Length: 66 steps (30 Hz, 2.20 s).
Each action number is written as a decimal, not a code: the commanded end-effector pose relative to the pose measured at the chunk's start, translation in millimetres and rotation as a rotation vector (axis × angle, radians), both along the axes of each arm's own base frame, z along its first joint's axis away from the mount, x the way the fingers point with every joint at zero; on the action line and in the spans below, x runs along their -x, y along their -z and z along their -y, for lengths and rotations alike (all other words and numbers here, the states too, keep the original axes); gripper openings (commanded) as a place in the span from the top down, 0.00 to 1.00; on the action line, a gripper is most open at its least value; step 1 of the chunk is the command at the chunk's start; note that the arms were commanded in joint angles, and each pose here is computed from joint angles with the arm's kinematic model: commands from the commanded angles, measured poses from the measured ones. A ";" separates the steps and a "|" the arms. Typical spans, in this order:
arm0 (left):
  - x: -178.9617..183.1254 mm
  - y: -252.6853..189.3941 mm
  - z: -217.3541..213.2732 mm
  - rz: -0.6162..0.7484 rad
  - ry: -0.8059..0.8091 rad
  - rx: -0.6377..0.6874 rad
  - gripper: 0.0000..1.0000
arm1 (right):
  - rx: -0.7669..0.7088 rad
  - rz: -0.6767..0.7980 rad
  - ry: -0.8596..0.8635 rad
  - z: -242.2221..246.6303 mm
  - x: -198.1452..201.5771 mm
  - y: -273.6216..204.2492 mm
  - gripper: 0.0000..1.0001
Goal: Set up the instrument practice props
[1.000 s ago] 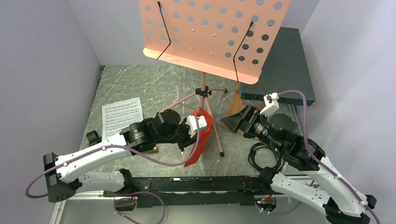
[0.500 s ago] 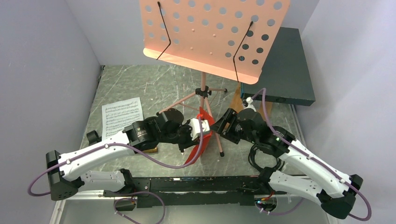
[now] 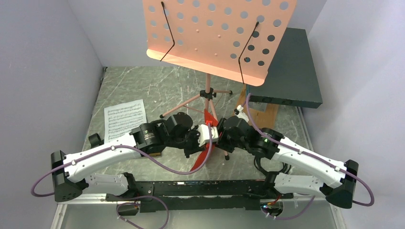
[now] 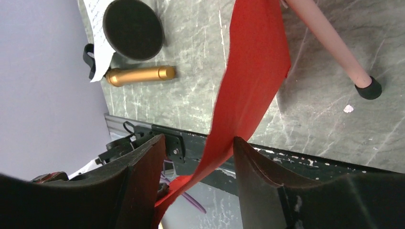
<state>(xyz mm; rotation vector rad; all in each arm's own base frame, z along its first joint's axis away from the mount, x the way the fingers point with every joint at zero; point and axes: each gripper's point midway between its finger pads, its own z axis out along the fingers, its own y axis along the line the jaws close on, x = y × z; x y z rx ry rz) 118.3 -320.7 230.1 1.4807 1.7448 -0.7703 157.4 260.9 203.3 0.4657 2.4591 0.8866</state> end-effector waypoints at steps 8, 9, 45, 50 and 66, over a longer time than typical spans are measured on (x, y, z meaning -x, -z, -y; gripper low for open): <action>11.8 -6.3 5.9 -0.004 0.066 -0.028 1.00 | 0.024 0.096 0.028 4.2 -10.8 -17.8 0.59; 13.0 -6.1 6.6 -0.012 0.070 -0.031 1.00 | 0.040 0.099 0.019 3.7 -11.4 -16.9 0.60; -43.1 -107.9 -69.4 -0.584 -0.885 0.858 0.00 | -0.168 1.233 -0.514 50.4 51.7 -193.2 1.00; -35.6 -123.3 -72.5 -0.651 -0.800 1.047 0.01 | -0.299 1.324 -0.593 46.6 77.0 -230.2 1.00; -12.1 -130.8 4.1 -1.039 -0.359 1.158 0.00 | -0.426 1.443 -0.701 56.1 113.9 -257.7 1.00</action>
